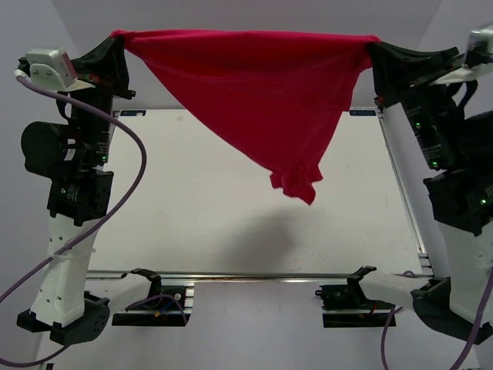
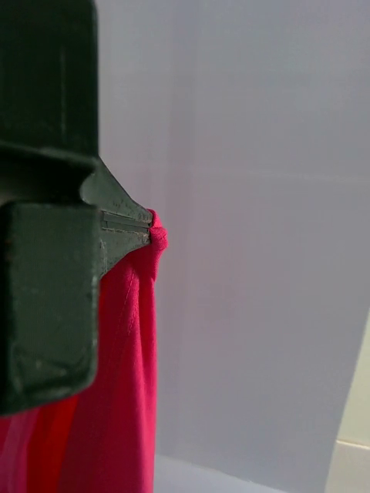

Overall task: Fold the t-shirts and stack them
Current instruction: Flatten out the tshirt

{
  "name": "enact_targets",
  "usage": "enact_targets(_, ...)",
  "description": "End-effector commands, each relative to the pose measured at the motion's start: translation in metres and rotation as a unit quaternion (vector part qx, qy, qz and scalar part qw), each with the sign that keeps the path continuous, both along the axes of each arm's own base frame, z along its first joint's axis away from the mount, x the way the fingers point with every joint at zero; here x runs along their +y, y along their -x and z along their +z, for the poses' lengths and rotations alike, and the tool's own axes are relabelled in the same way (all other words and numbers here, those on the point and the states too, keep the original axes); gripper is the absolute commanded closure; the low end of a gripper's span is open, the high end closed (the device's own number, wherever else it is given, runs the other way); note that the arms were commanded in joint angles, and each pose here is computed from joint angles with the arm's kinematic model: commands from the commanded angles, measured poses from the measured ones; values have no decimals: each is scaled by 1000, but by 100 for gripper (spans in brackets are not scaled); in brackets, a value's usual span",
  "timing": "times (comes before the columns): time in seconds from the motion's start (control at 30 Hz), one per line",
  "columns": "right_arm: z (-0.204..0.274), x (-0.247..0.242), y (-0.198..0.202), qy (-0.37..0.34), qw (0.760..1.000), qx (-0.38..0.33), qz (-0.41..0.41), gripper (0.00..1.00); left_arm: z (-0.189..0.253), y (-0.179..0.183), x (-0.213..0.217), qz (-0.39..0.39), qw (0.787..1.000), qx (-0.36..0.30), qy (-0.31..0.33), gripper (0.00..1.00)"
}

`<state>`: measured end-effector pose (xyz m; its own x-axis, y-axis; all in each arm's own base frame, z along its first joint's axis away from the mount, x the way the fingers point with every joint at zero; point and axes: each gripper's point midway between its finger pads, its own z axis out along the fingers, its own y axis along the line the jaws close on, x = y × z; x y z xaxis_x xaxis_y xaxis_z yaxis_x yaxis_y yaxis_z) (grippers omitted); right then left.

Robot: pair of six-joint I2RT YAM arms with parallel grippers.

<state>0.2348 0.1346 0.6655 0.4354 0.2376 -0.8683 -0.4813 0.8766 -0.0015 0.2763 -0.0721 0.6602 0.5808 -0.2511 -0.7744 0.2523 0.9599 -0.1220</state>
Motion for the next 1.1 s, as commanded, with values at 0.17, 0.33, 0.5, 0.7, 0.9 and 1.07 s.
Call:
enact_targets(0.17,-12,11,-6,6,1000,-20,15,100,-24,-5,-2,4,1000,18,-13,100)
enact_targets(0.33,-125,30,-95,12,992,113,-58,100,-116,-73,3,52,991,122,31,100)
enact_targets(0.5,-302,60,-172,43,955,282,-88,100,-300,-168,-19,74,946,314,44,100)
enact_targets(0.7,-476,88,-227,127,883,447,-71,88,-481,-241,-38,70,865,498,-1,95)
enact_targets(0.9,-487,86,-253,151,866,468,-86,10,-490,-267,-49,55,845,532,-13,0)
enact_targets(1.07,-481,69,-240,129,854,492,-107,10,-466,-256,-60,12,852,522,-36,0)
